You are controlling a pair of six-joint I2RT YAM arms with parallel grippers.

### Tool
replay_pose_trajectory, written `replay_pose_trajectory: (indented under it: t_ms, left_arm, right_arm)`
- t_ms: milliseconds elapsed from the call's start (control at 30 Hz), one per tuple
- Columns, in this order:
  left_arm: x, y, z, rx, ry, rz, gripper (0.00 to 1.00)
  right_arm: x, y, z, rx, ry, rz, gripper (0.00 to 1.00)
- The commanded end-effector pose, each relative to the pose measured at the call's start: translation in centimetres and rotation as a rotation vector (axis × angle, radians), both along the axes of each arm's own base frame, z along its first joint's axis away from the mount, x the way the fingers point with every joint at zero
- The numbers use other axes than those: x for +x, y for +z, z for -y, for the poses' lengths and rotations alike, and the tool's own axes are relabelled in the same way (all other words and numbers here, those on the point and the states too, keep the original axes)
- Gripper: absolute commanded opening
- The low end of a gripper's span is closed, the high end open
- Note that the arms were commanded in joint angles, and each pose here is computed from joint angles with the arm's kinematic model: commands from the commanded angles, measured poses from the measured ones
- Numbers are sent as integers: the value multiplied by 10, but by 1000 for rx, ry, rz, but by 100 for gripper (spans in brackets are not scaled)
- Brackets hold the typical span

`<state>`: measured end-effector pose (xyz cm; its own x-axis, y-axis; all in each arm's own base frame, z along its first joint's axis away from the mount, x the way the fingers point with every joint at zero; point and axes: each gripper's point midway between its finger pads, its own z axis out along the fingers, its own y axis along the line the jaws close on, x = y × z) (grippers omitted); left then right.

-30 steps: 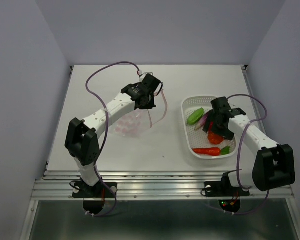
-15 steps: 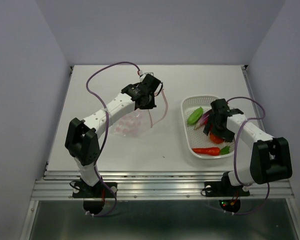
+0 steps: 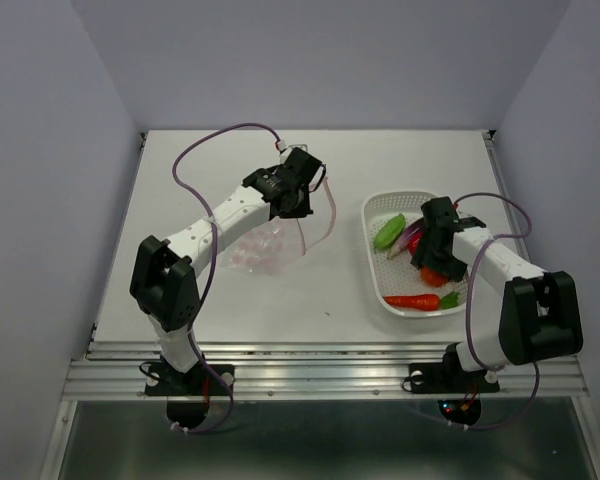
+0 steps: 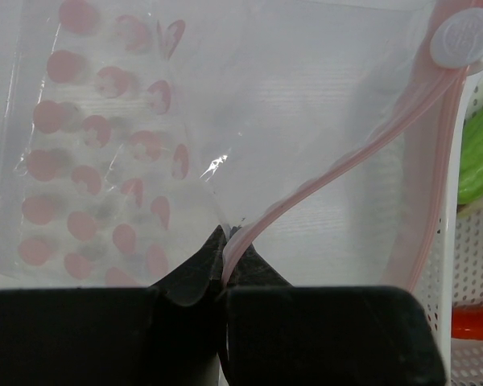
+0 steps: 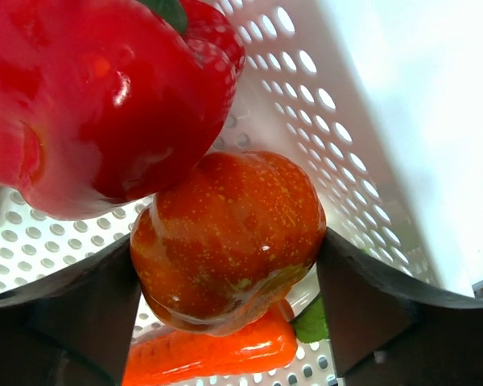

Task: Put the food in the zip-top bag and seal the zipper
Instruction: Pick up the fake vegetable from the bin, then place the fake vegetable in the zipper food storage bag.

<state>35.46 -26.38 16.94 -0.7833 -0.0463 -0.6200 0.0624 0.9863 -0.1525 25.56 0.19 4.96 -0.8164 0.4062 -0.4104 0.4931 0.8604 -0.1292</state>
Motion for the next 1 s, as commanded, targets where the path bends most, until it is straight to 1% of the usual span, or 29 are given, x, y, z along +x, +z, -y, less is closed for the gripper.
replay_pose_trajectory:
  t_ms: [0, 33, 67, 133, 167, 333, 433, 467, 500, 533, 567, 600, 633, 700, 733, 767, 800, 867, 900, 967]
  left_arm:
    - [-3, 16, -2, -20, -13, 36, 0]
    - [-3, 17, -2, -23, -14, 36, 0]
    - [-2, 18, -2, -26, -15, 39, 0]
    - [-2, 19, -2, -27, -14, 42, 0]
    - [-3, 19, -2, -29, -15, 42, 0]
    - [-3, 20, -1, -33, -17, 41, 0]
    - [-3, 19, 0, -35, -20, 38, 0]
    - [-2, 20, 0, -37, -20, 40, 0]
    - [-3, 19, 2, -40, -26, 36, 0]
    - [-3, 19, 2, -42, -27, 33, 0]
    - [-2, 20, 3, -47, -29, 35, 0]
    - [-3, 20, 4, -51, -34, 30, 0]
    - [-3, 22, 5, -56, -36, 34, 0]
    - [-4, 23, 7, -61, -40, 34, 0]
    - [-4, 23, 7, -63, -41, 34, 0]
    - [-4, 24, 6, -64, -37, 32, 0]
    - [-4, 24, 6, -64, -35, 33, 0]
    - [-4, 28, 6, -68, -33, 38, 0]
    - [-4, 27, 6, -68, -34, 36, 0]
    - [-4, 29, 6, -73, -33, 37, 0]
  right_arm:
    - [8, 5, 3, -3, -35, 57, 68]
    - [9, 10, 4, -6, -39, 75, 63]
    - [10, 13, 4, -7, -44, 85, 56]
    - [11, 19, 6, -14, -46, 98, 48]
    - [10, 21, 6, -14, -46, 99, 42]
    - [6, 32, 1, 18, -29, 109, 30]
    - [10, 49, -11, 82, 28, 150, 29]
    - [12, 55, -16, 102, 81, 163, 29]
    - [19, 71, -23, 135, 118, 230, 29]
    - [22, 80, -37, 202, 171, 261, 29]
    - [25, 91, -44, 234, 210, 299, 29]
    - [33, 105, -51, 256, 263, 360, 29]
    - [36, 127, -65, 321, 317, 432, 29]
    - [41, 152, -82, 389, 401, 513, 29]
    - [45, 168, -98, 462, 466, 565, 29]
    - [47, 184, -107, 499, 504, 610, 29]
    - [51, 201, -124, 578, 573, 666, 29]
    - [55, 218, -140, 664, 632, 722, 28]
    - [62, 236, -152, 717, 663, 792, 28]
    - [61, 253, -171, 802, 727, 835, 28]
